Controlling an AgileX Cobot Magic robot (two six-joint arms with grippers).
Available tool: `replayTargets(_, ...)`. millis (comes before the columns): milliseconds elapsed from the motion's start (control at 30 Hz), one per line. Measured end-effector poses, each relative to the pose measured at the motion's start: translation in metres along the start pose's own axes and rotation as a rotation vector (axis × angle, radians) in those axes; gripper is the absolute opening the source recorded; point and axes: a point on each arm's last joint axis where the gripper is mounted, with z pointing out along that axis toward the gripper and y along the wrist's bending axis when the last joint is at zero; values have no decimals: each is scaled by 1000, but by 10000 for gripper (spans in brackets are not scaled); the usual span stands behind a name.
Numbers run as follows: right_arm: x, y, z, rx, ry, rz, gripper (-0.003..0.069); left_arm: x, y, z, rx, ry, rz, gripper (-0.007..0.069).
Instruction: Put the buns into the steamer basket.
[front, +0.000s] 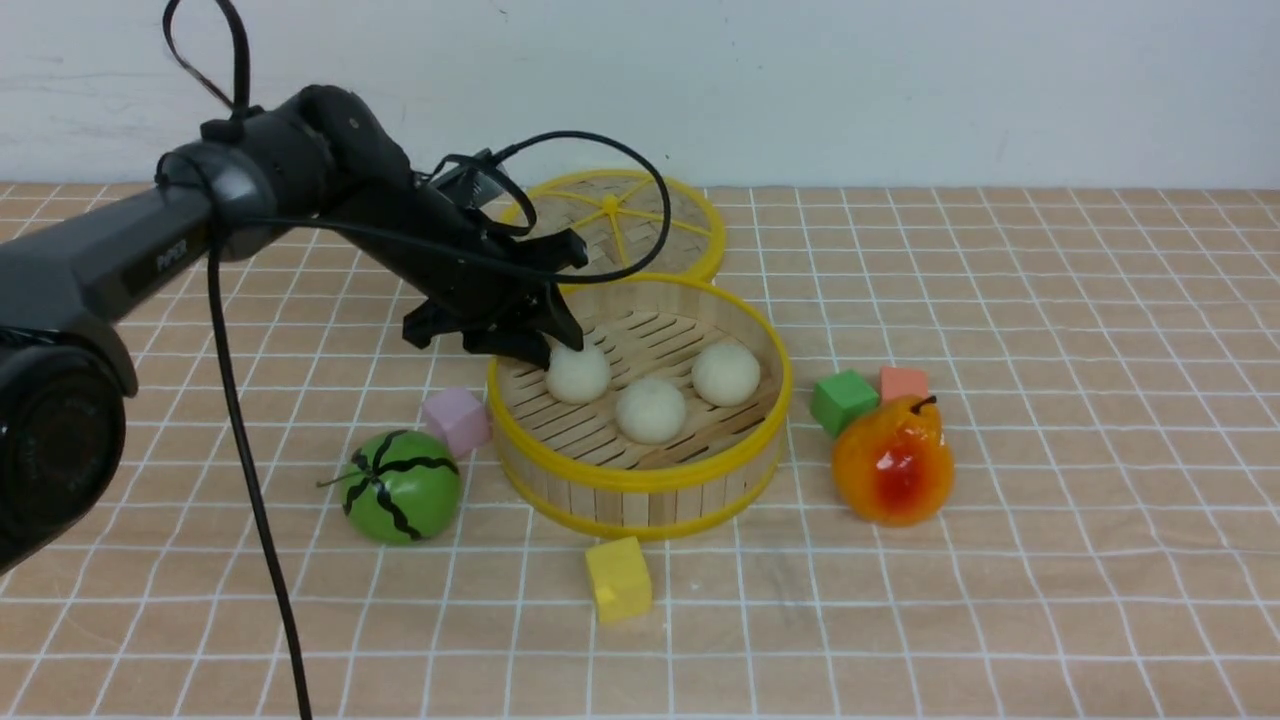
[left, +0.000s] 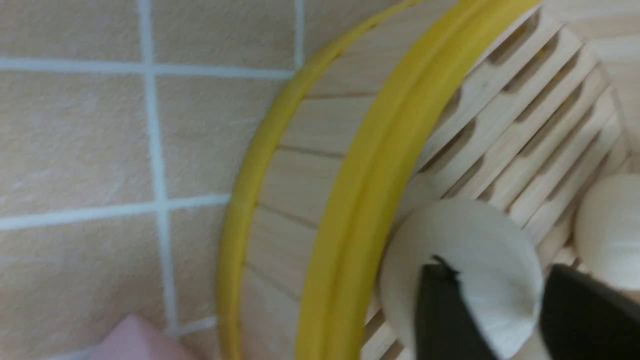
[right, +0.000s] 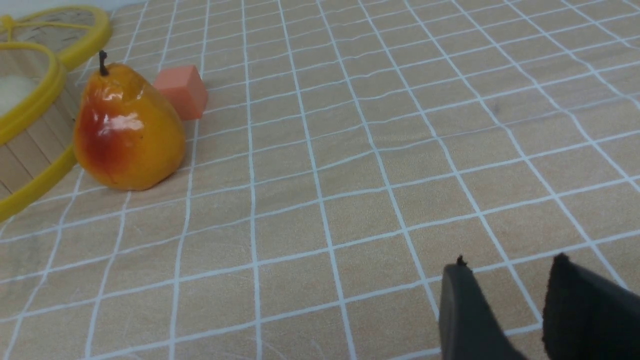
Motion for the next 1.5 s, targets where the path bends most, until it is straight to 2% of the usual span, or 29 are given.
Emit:
replayTargets(200, 0, 0, 0, 0, 0, 0, 241, 0, -8, -19, -27, 0, 48, 529)
replayTargets(300, 0, 0, 0, 0, 0, 0, 241, 0, -23, -50, -37, -17, 100, 574)
replayTargets(433, 0, 0, 0, 0, 0, 0, 241, 7, -59, -123, -47, -60, 179, 584)
replayTargets(467, 0, 0, 0, 0, 0, 0, 241, 7, -59, -123, -46, -61, 177, 582)
replayTargets(600, 0, 0, 0, 0, 0, 0, 241, 31, -92, -221, -123, -221, 239, 571)
replayTargets(667, 0, 0, 0, 0, 0, 0, 241, 48, -103, -263, -155, -313, 259, 568)
replayTargets(767, 0, 0, 0, 0, 0, 0, 241, 94, -112, -326, -200, -435, 298, 554)
replayTargets(900, 0, 0, 0, 0, 0, 0, 241, 151, -104, -360, -228, -508, 316, 528)
replayTargets(1000, 0, 0, 0, 0, 0, 0, 241, 211, -79, -362, -226, -593, 326, 456)
replayTargets(1100, 0, 0, 0, 0, 0, 0, 241, 254, -55, -351, -227, -634, 331, 330)
replayTargets(1167, 0, 0, 0, 0, 0, 0, 241, 291, -32, -339, -245, -637, 326, 183)
replayTargets(1233, 0, 0, 0, 0, 0, 0, 241, 303, -22, -331, -258, -624, 318, 109)
replayTargets(1267, 0, 0, 0, 0, 0, 0, 241, 315, -9, -320, -277, -602, 304, 23)
replayTargets(1300, 0, 0, 0, 0, 0, 0, 241, 324, 0, -311, -290, -583, 292, -13)
replayTargets(1500, 0, 0, 0, 0, 0, 0, 241, 345, 17, -296, -274, -600, 248, -13)
